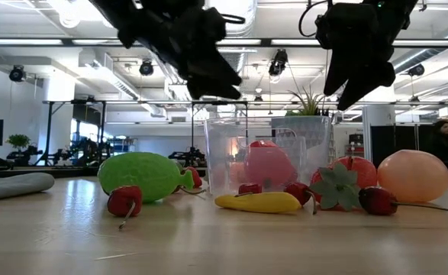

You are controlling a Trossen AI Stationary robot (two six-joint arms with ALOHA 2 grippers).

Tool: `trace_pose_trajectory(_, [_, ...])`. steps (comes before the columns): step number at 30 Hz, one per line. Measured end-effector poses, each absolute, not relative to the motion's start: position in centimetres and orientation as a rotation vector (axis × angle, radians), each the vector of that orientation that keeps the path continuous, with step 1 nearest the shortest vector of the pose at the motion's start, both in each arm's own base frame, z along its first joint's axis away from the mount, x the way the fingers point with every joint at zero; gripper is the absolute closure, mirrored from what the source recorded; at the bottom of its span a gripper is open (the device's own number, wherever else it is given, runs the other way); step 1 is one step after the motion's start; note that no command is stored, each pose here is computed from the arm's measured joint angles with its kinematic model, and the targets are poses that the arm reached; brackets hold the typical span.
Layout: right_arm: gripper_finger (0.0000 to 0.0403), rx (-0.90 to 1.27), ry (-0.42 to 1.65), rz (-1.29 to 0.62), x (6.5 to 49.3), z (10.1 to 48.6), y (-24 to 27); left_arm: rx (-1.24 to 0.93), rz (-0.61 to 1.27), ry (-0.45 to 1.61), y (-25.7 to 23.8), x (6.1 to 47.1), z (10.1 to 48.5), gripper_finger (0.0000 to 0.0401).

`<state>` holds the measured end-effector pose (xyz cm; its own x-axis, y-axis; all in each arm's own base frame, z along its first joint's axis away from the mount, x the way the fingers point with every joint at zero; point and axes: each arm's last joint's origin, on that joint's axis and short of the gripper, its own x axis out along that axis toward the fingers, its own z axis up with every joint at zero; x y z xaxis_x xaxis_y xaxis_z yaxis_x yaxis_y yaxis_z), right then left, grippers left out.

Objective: Pick and placing Produce into tupperware
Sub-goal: Put the pink peach into the transparent bin

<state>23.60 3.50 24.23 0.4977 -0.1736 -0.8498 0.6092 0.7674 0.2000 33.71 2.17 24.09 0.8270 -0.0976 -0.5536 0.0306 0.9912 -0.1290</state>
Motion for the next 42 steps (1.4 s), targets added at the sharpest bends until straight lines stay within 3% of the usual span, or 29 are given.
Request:
trace_pose_trajectory(4, [0.0108,0.524,0.957,-0.494,23.5,24.2,3.5,-0.123,-0.051,0.697,2.0,31.8,24.7,0.0178])
trace_pose_trajectory(12, [0.0111,0.598,0.919,-0.215,23.4,25.9,6.7,-0.094,-0.021,0.677,1.3,29.1,27.0,0.0178])
trace_pose_trajectory(18, [0.0114,0.659,0.960,-0.204,22.0,25.6,9.8,-0.071,-0.028,0.617,0.4,27.7,27.8,0.0178])
trace_pose_trajectory(25, [0.0106,0.458,0.983,-0.312,20.2,24.3,12.0,-0.180,-0.019,0.601,-0.9,25.9,27.5,0.0178])
trace_pose_trajectory(42, [0.0104,0.576,0.851,-0.216,20.9,25.2,13.6,-0.435,0.170,0.448,-2.5,25.0,28.6,0.0178])
